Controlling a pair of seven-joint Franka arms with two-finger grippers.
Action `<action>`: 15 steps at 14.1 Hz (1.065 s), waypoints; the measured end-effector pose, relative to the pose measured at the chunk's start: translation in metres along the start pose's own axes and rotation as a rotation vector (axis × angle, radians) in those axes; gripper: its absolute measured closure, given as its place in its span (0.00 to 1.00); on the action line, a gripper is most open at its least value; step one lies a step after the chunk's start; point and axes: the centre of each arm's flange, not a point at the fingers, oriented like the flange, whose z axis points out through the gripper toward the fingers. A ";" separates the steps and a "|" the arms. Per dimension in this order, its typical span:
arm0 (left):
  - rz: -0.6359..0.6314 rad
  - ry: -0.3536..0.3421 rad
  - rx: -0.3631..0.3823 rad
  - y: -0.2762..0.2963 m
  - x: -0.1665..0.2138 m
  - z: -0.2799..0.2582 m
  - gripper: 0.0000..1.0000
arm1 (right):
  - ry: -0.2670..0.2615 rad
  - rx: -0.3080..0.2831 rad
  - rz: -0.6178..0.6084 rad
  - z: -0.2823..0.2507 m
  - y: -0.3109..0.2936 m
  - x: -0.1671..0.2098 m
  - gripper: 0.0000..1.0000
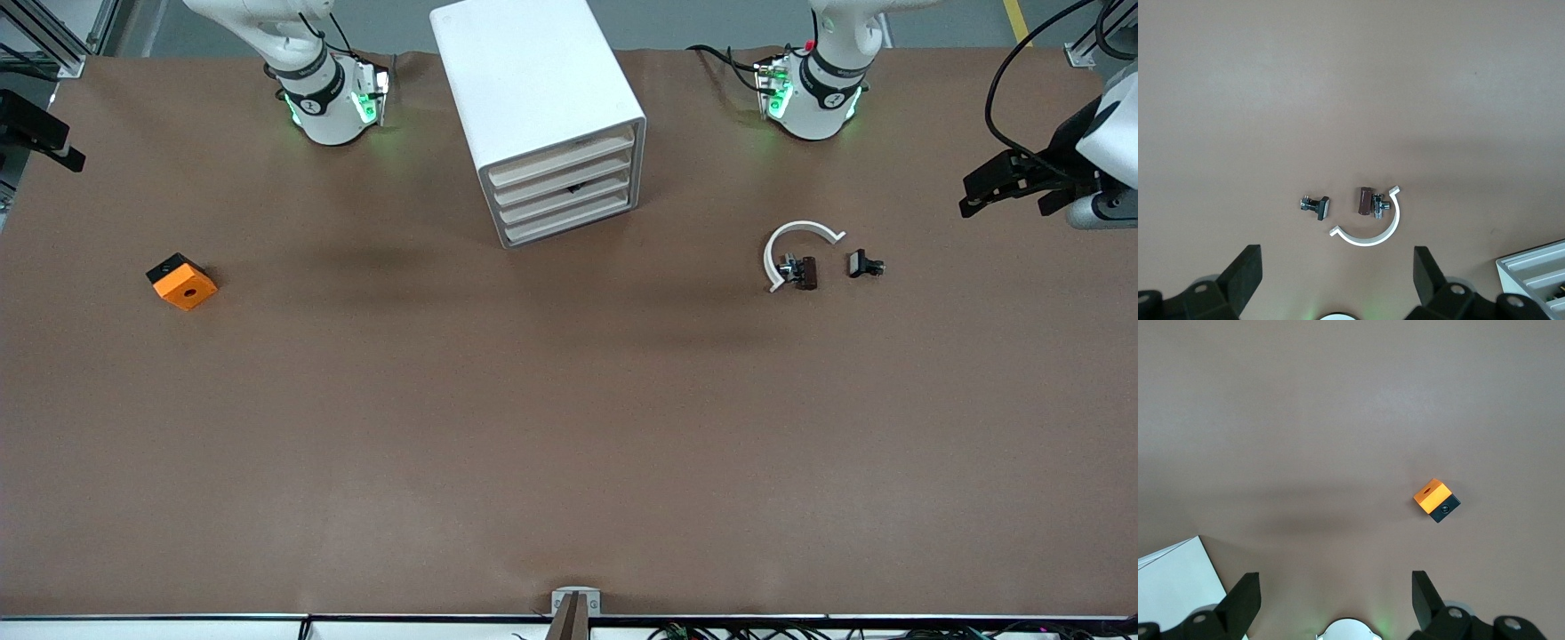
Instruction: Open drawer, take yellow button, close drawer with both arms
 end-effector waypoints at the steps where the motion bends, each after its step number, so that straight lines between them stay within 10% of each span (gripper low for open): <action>1: 0.000 0.000 0.000 0.000 0.000 0.000 0.00 | 0.000 0.000 0.000 0.000 0.000 0.000 0.00; 7: -0.004 -0.018 -0.001 -0.002 0.003 0.007 0.00 | 0.000 -0.018 -0.005 0.000 -0.001 0.000 0.00; 15: 0.018 -0.211 -0.013 0.008 0.058 0.131 0.00 | 0.010 -0.050 -0.024 -0.001 -0.009 0.002 0.00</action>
